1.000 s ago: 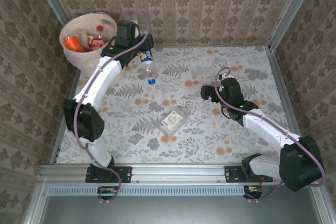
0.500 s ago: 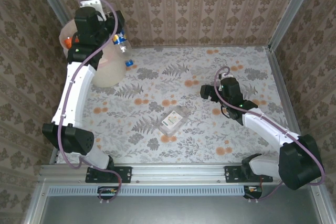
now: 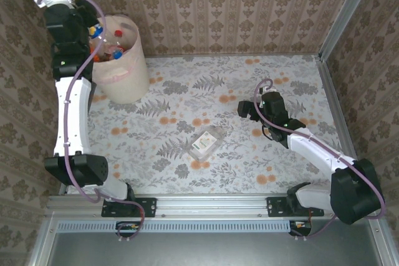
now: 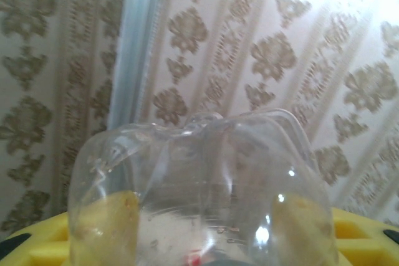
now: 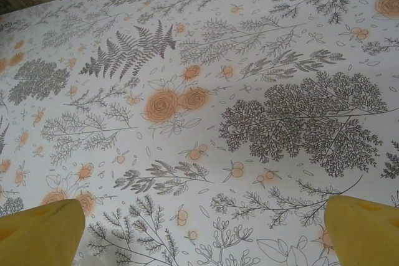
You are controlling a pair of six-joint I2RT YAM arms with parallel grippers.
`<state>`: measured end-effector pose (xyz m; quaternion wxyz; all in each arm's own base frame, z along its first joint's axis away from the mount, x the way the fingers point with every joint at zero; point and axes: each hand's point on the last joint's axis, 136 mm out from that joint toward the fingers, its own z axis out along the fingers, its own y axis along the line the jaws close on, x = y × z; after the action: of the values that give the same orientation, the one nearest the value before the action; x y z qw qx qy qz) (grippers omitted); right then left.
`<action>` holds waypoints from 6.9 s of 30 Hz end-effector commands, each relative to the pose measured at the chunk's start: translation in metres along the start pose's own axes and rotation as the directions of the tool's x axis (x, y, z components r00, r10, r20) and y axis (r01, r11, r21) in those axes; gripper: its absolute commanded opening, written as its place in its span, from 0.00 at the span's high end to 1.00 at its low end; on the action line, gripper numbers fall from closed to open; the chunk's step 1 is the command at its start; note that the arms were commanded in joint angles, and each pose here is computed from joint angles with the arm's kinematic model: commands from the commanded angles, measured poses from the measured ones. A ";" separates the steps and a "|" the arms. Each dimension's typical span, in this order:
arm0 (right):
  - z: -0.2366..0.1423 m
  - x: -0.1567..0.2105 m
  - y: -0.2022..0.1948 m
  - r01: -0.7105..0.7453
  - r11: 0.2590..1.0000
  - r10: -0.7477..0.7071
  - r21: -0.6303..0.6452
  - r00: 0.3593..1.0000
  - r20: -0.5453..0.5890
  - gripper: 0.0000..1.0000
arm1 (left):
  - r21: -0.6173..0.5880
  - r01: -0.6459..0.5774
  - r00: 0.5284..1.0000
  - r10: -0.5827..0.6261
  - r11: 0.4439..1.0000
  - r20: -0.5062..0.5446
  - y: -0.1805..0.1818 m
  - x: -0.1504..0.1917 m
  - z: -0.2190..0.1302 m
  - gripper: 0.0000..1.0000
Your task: Put the plastic bottles in the bin
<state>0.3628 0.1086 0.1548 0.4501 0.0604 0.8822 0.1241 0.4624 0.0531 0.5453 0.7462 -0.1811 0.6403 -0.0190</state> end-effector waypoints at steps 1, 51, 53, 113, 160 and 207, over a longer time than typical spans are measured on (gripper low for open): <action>0.001 -0.013 0.008 -0.009 1.000 0.009 -0.029 1.000 0.025 0.00 | -0.042 0.068 0.993 -0.064 0.997 0.097 0.017 -0.019 0.009 0.45; 0.013 0.004 0.002 0.011 1.000 -0.012 -0.008 1.000 -0.024 0.00 | 0.007 -0.031 0.863 0.031 0.999 -0.505 -0.005 0.199 0.060 0.36; 0.013 0.004 0.002 0.013 1.000 -0.014 -0.008 1.000 -0.026 0.00 | -0.014 -0.017 0.839 0.006 1.000 -0.543 0.000 0.215 0.057 0.38; 0.004 0.002 -0.003 -0.029 1.000 0.029 -0.005 0.999 0.032 0.00 | 0.815 -0.026 0.055 0.815 0.579 -0.577 -0.165 0.451 -0.332 0.00; -0.007 -0.006 0.003 0.010 0.999 -0.007 -0.041 0.997 0.082 0.00 | 0.746 -0.095 -0.056 0.745 0.659 -0.665 -0.118 0.515 -0.342 0.27; -0.073 -0.053 0.122 0.334 0.839 -0.170 -0.431 0.912 0.374 0.00 | 0.426 0.023 0.943 0.122 0.904 -0.309 -0.175 0.166 -0.057 0.33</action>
<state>0.3359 0.2077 0.2622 0.5825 -0.1553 0.7458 0.2834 0.4626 -0.1841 0.3872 0.5941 0.0105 0.7833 -0.1827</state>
